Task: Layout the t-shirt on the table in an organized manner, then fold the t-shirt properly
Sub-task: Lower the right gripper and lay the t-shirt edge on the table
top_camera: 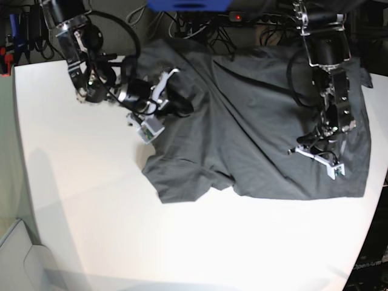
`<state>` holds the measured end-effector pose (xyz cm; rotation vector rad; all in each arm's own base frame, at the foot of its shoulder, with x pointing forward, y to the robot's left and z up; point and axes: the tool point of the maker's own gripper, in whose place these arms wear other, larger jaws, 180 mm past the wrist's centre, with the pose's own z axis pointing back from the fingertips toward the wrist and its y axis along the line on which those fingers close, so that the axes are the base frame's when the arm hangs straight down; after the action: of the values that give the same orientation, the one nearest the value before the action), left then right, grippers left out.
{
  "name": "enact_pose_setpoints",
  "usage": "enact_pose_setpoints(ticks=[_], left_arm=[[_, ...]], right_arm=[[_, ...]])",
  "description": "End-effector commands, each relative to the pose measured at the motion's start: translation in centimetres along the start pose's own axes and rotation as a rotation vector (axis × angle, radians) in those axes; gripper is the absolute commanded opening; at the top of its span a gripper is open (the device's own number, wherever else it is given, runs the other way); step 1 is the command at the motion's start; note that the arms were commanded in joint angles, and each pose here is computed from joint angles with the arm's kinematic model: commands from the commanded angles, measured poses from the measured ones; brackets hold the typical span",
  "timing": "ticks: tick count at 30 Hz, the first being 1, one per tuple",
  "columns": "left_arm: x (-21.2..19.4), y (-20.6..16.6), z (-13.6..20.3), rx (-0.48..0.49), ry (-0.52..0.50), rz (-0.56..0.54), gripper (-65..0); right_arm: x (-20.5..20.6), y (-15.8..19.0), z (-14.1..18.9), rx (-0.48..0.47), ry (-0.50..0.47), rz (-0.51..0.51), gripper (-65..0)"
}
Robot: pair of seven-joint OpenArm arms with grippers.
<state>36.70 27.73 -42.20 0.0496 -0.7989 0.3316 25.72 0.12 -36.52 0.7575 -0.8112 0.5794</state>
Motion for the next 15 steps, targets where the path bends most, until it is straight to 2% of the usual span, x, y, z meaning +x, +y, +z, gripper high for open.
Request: enact_pose_setpoints(ticks=[1,7,9,15], left_arm=[[1.2,0.7,0.2,0.013,-0.032,-0.003,-64.9],[-0.5,2.7,0.6,0.048,-0.001,-0.031,-64.9],[-0.5,2.7,0.6,0.048,0.0,-0.031,-64.9],[-1.2,3.0,0.8,0.052,0.013,-0.036,-64.9]], right_arm=[[2.4,-1.4,0.6,-0.023,-0.061,0.018,-59.9],[8.3,-8.8,1.0,-0.147,-0.049,0.071,-58.2],[10.2,-11.3,0.5,-0.171,-0.049,0.056,-53.1],[15.2,-15.1,-2.7,-0.174,-0.073,-0.04,-34.9]])
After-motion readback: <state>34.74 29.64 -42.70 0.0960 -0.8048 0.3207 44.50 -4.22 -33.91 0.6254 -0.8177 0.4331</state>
